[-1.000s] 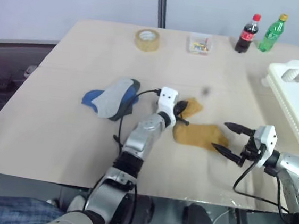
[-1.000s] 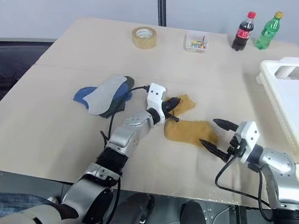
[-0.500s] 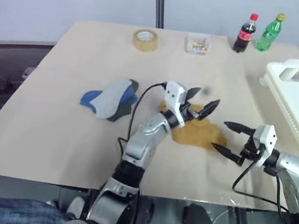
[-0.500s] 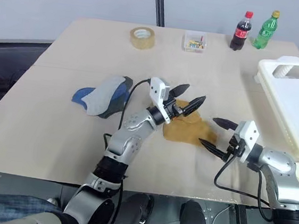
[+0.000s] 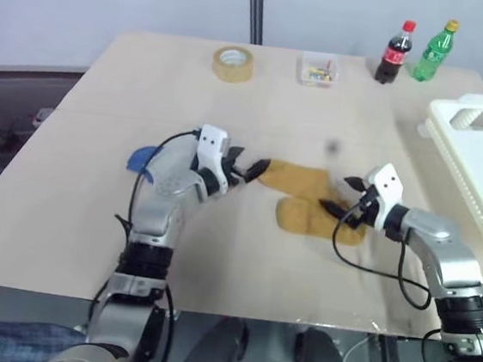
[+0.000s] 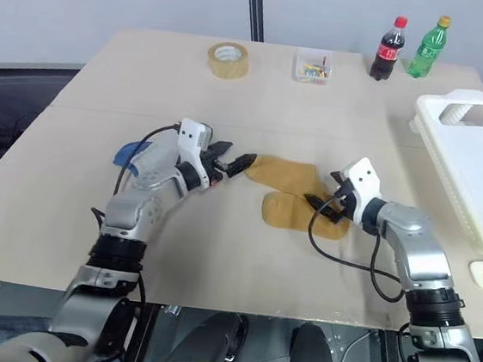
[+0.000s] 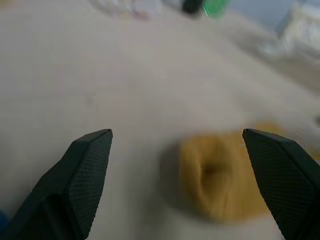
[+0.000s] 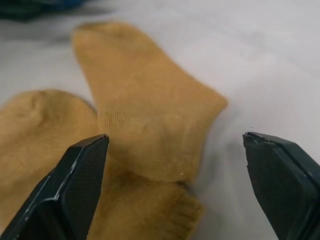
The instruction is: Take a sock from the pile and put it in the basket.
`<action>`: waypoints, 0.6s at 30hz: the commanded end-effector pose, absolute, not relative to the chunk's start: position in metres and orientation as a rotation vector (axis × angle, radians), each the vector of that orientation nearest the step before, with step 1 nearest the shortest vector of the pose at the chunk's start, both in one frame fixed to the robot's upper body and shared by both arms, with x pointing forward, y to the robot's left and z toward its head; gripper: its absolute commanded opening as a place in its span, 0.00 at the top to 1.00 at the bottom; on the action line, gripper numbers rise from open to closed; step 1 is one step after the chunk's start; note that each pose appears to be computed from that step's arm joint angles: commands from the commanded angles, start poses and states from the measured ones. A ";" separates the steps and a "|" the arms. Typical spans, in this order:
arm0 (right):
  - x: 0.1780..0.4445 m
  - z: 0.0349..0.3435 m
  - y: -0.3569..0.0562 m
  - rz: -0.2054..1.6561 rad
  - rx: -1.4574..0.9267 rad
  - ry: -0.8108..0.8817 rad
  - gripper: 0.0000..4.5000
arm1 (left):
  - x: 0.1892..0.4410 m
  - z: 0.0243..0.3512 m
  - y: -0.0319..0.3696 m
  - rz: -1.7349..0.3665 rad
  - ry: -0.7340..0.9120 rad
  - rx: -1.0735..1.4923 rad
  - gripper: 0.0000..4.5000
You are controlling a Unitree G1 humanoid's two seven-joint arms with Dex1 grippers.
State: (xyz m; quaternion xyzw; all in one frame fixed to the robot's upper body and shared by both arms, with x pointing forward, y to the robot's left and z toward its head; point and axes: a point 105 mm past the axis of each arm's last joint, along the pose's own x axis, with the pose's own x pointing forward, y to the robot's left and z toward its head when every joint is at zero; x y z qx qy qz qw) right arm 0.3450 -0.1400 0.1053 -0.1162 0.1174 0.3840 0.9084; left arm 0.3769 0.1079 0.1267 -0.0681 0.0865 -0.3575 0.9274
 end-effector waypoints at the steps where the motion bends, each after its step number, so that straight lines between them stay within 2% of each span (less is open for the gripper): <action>1: 0.344 0.113 -0.141 0.784 -0.265 0.224 0.30 | 0.372 0.129 0.104 -0.820 0.207 -0.119 0.00; 7: 0.345 0.115 -0.140 0.774 -0.276 0.198 0.95 | 0.375 0.124 0.104 -0.823 0.230 -0.104 0.00; 8: 0.345 0.116 -0.139 0.778 -0.277 0.192 0.99 | 0.376 0.122 0.104 -0.819 0.237 -0.097 0.00; 12: 0.344 0.117 -0.135 0.785 -0.274 0.178 0.99 | 0.380 0.113 0.105 -0.793 0.255 -0.063 0.00; 16: 0.343 0.116 -0.134 0.794 -0.278 0.169 1.00 | 0.382 0.115 0.102 -0.788 0.233 -0.066 0.23; 17: 0.343 0.117 -0.135 0.791 -0.278 0.164 1.00 | 0.381 0.116 0.102 -0.791 0.230 -0.067 0.37; 18: 0.343 0.118 -0.136 0.786 -0.277 0.158 1.00 | 0.380 0.116 0.101 -0.793 0.228 -0.070 0.46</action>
